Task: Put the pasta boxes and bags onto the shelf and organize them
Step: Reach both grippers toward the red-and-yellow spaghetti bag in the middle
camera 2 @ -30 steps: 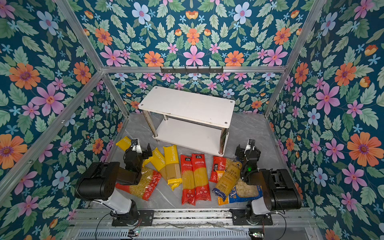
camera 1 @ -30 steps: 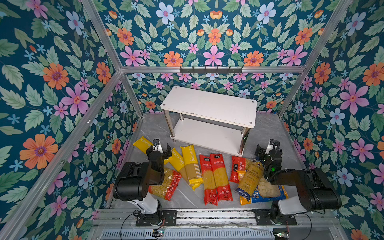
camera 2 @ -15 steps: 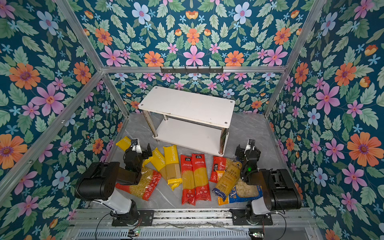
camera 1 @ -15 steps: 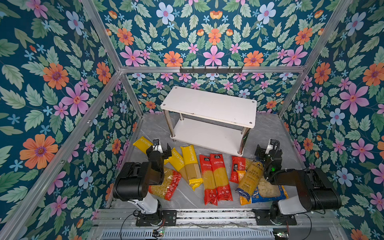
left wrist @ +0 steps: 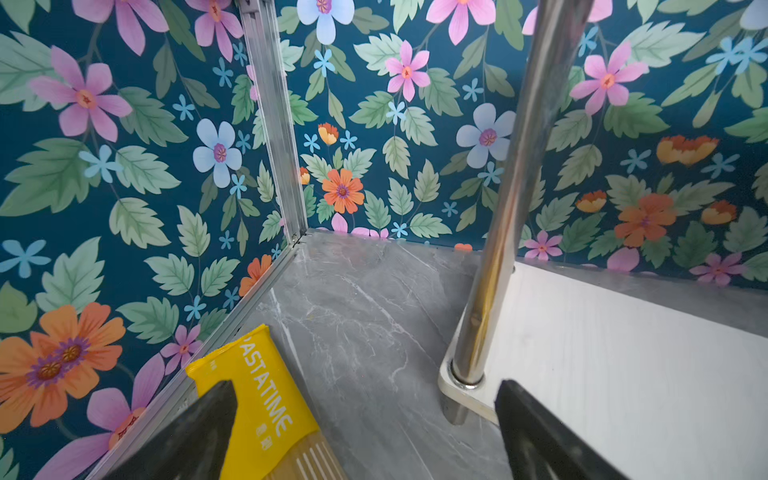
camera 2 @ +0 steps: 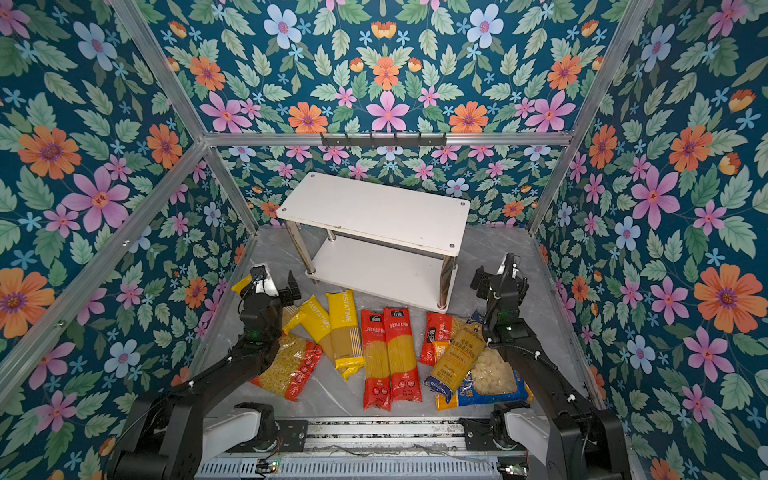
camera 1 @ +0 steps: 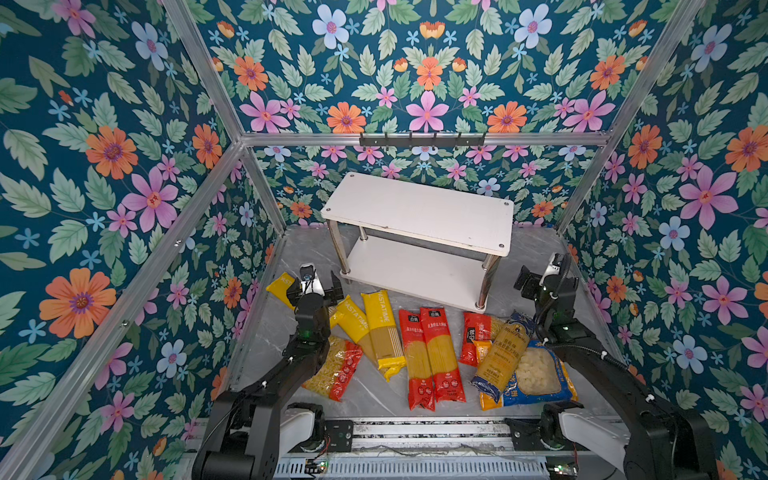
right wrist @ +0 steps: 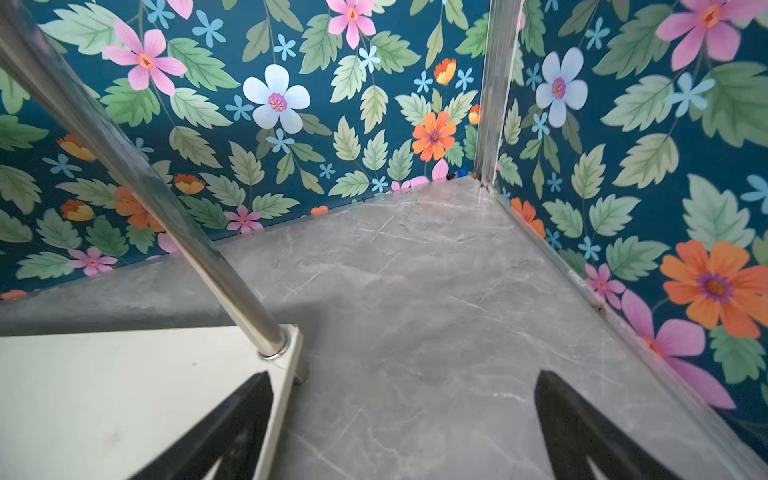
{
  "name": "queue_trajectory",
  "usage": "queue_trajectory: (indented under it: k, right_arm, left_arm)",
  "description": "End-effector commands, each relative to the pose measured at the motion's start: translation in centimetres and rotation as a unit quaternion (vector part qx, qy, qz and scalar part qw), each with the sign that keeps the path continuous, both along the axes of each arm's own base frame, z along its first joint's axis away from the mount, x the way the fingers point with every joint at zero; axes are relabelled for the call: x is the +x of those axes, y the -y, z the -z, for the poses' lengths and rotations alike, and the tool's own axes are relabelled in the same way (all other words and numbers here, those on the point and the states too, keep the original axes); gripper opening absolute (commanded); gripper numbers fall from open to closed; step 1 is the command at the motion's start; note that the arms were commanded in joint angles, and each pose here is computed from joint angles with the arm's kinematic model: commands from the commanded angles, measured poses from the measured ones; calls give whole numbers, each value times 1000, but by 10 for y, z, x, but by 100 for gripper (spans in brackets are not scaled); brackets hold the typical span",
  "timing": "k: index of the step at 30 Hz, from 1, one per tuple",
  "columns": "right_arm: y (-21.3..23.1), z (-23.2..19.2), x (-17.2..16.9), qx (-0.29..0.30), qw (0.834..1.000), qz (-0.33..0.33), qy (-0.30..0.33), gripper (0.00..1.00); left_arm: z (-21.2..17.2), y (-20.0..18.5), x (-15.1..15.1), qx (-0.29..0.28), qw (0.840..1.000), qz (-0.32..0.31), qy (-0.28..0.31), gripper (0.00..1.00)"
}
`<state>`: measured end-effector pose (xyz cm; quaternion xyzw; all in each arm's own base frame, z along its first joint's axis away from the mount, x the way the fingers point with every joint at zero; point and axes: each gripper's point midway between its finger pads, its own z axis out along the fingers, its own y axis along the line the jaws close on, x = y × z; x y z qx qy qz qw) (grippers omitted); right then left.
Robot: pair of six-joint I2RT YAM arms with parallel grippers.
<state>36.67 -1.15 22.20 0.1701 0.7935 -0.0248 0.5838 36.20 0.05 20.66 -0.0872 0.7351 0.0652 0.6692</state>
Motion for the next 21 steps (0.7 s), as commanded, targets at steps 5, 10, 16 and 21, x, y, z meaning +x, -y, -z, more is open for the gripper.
queue_trajectory:
  k: [5, 10, 16, 21]
  right_arm:
    - [-83, 40, -45, 262, 939, -159, -153, 86]
    - [-116, 50, -72, 312, 914, -170, -196, 76]
    - [-170, 71, -101, 291, 896, -207, -263, 73]
    - [-219, 88, -118, 261, 876, -256, -313, 67]
  left_arm:
    - [16, -9, -25, -121, 986, -51, -108, 100]
    - [8, 44, -22, -201, 964, 88, -151, 95]
    - [15, 98, -32, -264, 923, 190, -206, 66]
    - [32, 149, -58, -255, 914, 219, -229, 67]
